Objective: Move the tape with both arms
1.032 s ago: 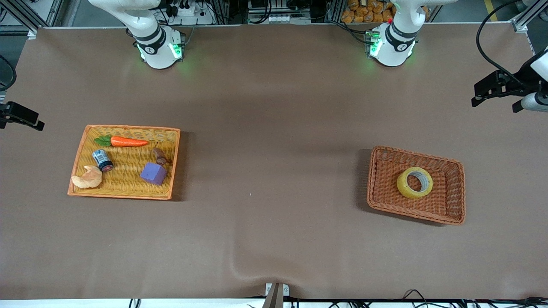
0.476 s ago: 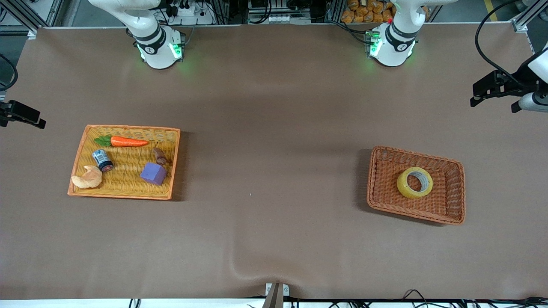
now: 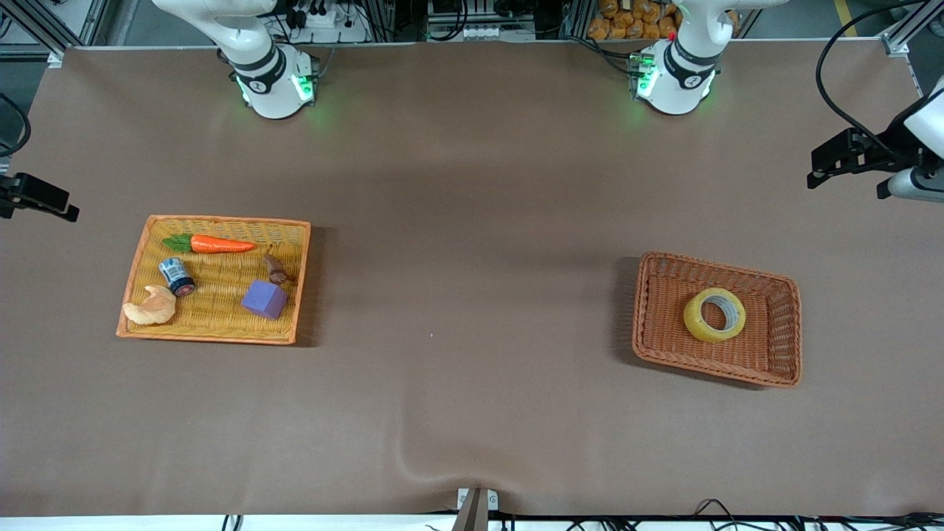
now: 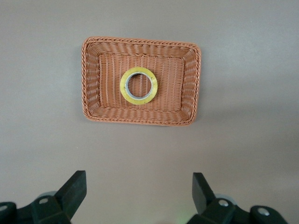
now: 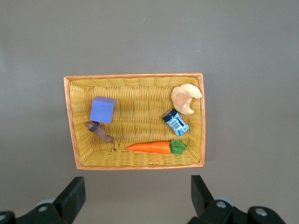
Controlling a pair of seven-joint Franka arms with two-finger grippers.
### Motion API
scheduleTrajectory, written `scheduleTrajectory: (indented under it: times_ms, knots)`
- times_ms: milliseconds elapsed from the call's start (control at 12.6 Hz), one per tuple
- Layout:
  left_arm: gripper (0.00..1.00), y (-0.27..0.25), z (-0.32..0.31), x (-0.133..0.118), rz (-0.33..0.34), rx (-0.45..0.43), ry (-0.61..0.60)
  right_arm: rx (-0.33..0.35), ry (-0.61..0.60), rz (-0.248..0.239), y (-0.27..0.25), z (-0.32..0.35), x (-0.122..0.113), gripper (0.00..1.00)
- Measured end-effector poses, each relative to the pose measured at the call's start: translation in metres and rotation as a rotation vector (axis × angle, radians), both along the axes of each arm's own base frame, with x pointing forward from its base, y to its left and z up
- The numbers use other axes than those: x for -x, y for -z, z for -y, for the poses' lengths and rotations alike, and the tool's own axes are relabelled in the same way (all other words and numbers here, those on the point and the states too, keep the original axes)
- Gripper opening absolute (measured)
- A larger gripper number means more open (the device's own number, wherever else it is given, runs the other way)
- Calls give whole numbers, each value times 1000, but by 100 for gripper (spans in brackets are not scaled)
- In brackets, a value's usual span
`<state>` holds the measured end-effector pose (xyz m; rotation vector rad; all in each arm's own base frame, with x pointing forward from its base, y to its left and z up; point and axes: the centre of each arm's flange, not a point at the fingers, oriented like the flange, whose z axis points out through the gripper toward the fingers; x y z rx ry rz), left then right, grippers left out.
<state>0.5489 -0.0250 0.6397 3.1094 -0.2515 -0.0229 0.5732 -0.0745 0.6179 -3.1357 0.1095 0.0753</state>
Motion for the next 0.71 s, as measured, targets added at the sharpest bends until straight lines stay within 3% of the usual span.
scheduleTrajectory:
  times_ms: [714]
  knots:
    - [100, -2, 1, 0, 5, 0, 1, -3, -1, 0, 0, -1, 0, 100]
